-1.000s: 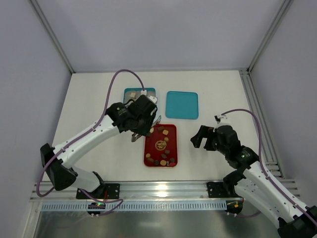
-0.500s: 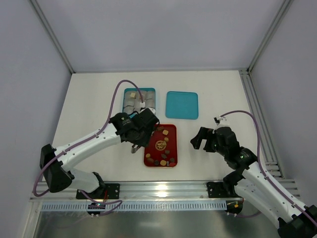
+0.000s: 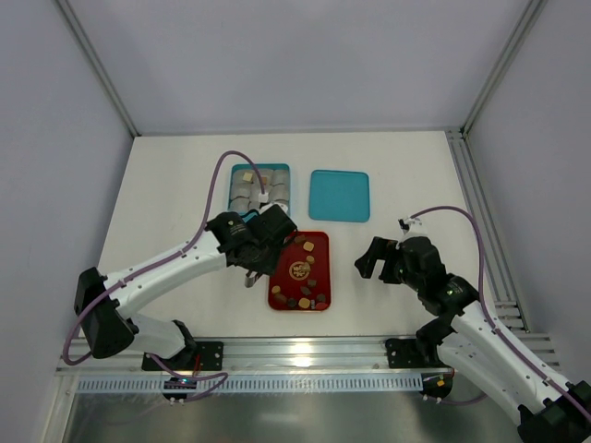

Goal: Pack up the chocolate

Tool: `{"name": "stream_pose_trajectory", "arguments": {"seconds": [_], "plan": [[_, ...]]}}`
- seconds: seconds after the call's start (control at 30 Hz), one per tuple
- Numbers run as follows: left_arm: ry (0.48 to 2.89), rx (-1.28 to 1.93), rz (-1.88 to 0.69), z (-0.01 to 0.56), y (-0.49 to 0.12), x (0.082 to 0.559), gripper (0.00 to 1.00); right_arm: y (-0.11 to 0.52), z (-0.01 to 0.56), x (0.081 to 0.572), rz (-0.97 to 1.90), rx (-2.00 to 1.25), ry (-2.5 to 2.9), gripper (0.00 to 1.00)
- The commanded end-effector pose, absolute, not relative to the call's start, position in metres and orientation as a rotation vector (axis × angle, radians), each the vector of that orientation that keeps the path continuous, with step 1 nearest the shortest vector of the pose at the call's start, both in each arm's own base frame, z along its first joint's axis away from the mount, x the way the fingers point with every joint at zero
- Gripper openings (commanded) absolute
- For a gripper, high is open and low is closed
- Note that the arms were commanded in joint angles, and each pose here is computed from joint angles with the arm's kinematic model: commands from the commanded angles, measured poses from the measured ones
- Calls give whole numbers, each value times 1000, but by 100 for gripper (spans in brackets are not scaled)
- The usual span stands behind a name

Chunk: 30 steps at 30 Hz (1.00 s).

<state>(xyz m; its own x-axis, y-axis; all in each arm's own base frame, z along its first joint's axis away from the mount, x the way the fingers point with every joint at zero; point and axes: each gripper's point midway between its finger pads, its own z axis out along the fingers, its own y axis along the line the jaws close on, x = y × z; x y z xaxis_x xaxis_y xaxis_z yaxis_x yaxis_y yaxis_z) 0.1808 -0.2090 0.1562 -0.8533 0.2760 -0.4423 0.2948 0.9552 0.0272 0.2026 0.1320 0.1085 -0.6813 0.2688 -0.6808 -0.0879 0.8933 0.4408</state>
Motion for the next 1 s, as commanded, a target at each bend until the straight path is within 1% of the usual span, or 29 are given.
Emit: {"name": "stream_pose_trajectory", "arguments": {"seconds": [0.0,0.97], "plan": [[2614,389,-84,159,-216,188,43,136,116,208,597,130,2217,100],[2639,419,-23,142,-218,190,43,136,111,206,597,134,2224,100]]}}
